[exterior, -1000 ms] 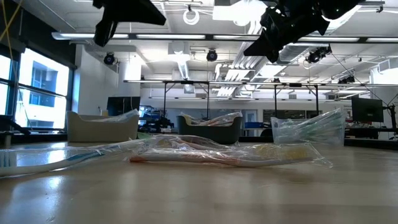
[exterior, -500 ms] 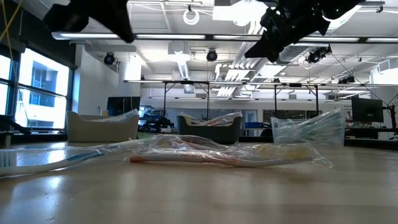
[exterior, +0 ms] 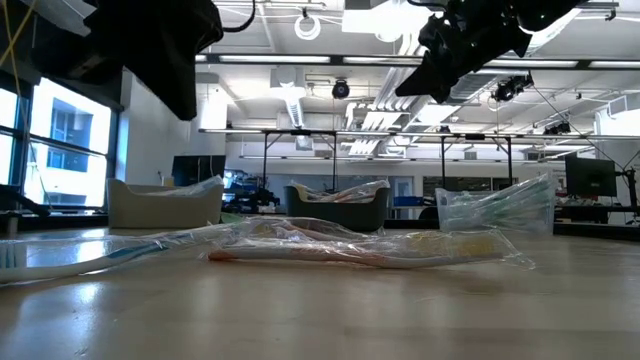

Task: Pick & Place Toothbrushes
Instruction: Put the blue toothbrush into the gray bin

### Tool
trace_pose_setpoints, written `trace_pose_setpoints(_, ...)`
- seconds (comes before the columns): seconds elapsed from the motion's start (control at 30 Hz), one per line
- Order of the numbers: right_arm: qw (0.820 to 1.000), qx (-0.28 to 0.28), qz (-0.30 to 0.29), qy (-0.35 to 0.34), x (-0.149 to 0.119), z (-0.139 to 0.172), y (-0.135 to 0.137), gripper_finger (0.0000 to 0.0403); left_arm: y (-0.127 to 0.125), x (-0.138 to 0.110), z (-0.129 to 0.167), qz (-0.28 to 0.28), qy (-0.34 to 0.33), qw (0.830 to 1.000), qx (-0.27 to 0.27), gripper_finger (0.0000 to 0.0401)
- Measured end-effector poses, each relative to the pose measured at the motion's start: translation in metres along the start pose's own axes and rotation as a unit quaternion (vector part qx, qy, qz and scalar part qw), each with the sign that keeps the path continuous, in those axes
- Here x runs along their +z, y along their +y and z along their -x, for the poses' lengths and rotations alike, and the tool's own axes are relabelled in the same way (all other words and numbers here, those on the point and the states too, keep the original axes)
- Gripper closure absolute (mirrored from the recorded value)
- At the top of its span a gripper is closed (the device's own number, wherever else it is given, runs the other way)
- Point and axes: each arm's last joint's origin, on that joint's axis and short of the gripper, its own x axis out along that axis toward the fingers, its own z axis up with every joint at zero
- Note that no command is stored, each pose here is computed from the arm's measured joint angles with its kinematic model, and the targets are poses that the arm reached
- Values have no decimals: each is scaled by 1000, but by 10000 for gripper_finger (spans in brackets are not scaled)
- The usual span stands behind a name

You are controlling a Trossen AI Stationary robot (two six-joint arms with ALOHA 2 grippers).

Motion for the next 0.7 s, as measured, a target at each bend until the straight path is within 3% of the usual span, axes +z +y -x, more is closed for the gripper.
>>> trace_pose_setpoints(0.3,1000,3,-9,17,-4,0,1,389,0,-2,-7,-11,3,1000,7,394)
trace_pose_setpoints(0.7,1000,4,-11,21,-4,0,1,389,2,-9,-34,-28,10,998,46,267)
